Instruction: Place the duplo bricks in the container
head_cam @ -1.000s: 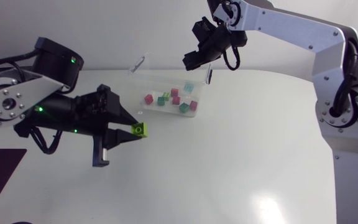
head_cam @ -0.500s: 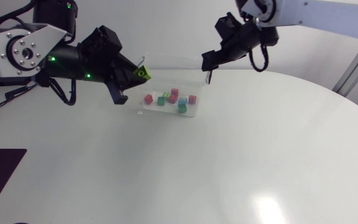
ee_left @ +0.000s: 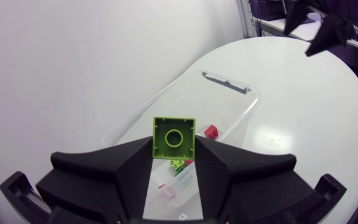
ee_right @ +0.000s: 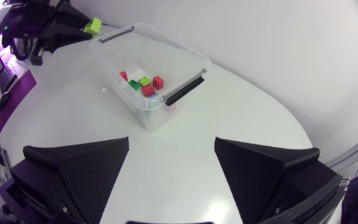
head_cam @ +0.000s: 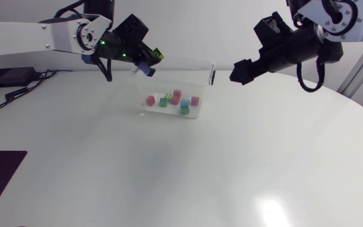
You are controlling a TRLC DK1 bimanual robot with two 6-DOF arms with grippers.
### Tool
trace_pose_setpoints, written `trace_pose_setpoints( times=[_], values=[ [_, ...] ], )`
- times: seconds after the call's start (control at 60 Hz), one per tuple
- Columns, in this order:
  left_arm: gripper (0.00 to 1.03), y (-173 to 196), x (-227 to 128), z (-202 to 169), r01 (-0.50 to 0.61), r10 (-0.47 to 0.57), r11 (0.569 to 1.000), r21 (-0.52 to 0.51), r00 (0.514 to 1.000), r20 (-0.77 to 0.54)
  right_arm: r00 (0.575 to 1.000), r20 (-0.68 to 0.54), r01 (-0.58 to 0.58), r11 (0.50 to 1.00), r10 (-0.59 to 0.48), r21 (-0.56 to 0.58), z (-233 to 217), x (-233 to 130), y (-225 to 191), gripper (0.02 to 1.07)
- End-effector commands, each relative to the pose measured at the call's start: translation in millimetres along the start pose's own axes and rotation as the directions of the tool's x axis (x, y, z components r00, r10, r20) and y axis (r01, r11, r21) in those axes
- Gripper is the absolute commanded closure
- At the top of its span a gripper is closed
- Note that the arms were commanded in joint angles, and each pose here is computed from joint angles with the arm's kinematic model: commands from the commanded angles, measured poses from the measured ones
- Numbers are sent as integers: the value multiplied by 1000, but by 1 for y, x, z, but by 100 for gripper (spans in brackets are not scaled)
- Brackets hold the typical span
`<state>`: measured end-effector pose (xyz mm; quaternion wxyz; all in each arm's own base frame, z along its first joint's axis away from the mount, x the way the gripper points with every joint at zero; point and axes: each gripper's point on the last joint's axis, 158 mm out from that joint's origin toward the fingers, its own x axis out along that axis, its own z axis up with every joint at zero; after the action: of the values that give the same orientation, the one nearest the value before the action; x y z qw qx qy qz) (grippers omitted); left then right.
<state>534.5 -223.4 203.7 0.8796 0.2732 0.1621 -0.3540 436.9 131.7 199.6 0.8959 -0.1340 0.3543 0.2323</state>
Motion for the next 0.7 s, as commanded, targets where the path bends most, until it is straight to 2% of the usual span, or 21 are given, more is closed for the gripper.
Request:
trace_pose_setpoints(
  times=[0.0, 0.25, 0.333, 0.4, 0.417, 0.433, 0.467, 0.517, 0.6, 0.683],
  values=[
    [78, 22, 19, 1, -37, 37, 998, -43, 999, 6, 1000, -7, -13, 1000, 13, -23, -14, -4, 11, 7],
    [75, 57, 59, -16, -104, 101, 990, -95, 994, -31, 1000, 12, 5, 1000, -4, -17, -37, -21, 14, 7],
    [69, 64, 66, -24, -109, 104, 987, -119, 993, -52, 1000, 8, 3, 1000, -3, -24, -42, -26, 16, 7],
    [55, 63, 70, -29, -103, 95, 986, -128, 993, -66, 1000, 2, -1, 1000, 1, -24, -46, -29, 19, 7],
    [44, 62, 71, -32, -100, 90, 986, -131, 993, -75, 1000, 0, -6, 1000, 6, -26, -47, -29, 21, 7],
    [40, 61, 71, -33, -98, 89, 986, -132, 993, -78, 1000, -3, -6, 1000, 6, -25, -48, -30, 21, 7],
    [19, 58, 73, -37, -88, 76, 986, -138, 993, -93, 1000, -4, -8, 1000, 8, -24, -49, -30, 22, 7],
    [4, 53, 74, -41, -79, 64, 987, -143, 992, -107, 1000, -9, -8, 1000, 8, -20, -51, -31, 23, 7],
    [3, 43, 75, -50, -56, 33, 987, -150, 989, -146, 1000, -16, -8, 1000, 8, -9, -55, -33, 23, 7],
    [3, 43, 71, -59, -78, 50, 986, -148, 982, -185, 999, -35, -14, 1000, 14, 1, -59, -35, 24, 7]
  ],
)
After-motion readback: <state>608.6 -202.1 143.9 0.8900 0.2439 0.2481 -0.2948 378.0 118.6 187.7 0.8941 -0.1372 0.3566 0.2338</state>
